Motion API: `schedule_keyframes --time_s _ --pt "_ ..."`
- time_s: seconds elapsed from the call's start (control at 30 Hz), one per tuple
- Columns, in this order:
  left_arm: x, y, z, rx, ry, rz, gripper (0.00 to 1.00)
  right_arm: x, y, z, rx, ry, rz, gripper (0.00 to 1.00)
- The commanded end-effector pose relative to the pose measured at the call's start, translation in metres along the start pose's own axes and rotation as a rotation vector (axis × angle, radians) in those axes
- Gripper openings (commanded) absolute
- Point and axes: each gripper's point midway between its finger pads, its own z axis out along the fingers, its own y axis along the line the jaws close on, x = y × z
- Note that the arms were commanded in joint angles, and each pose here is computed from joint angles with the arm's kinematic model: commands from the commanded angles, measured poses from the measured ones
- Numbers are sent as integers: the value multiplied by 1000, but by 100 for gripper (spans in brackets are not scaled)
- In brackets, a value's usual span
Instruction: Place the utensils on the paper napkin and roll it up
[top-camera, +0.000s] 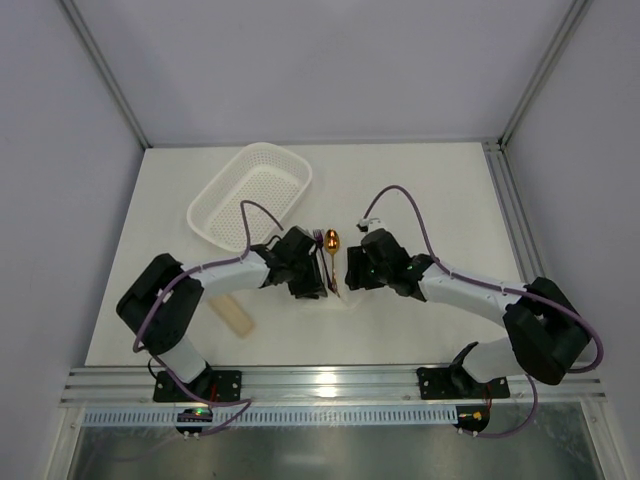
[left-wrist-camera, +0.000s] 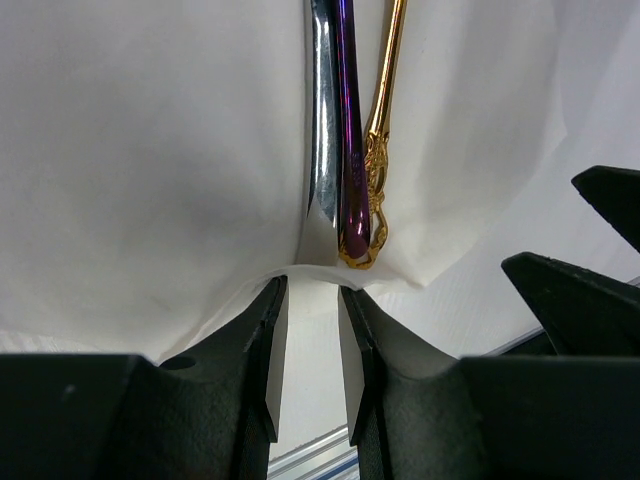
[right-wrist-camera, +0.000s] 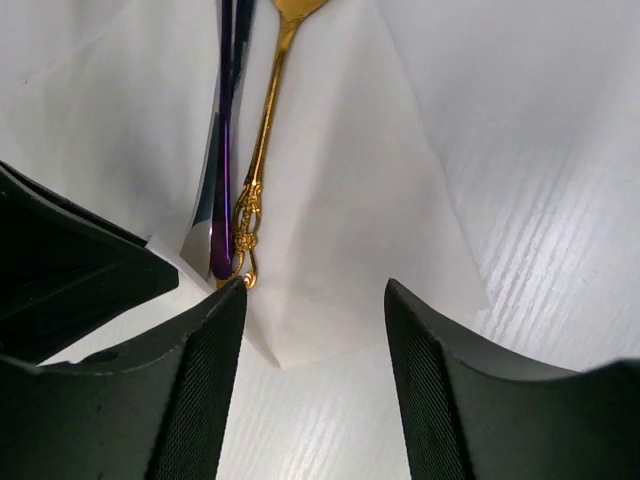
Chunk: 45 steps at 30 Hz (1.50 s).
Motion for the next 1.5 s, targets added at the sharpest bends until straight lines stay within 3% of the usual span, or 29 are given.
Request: schedule_keyframes --time_s 0.0,0.17,0.37,0.73,1.47 --pt "-11 -17 1 35 -28 9 31 2 6 -13 -17 17 190 63" --pt "-13 -20 7 33 -18 7 30 0 -2 -16 25 21 346 75" --pt "-14 -25 9 37 -16 5 30 -13 -15 -15 107 -5 452 81" --pt "-12 -24 13 23 -13 5 29 13 -38 -1 254 70 625 82" --pt "-9 -23 14 21 -12 1 29 21 -23 16 101 2 877 82"
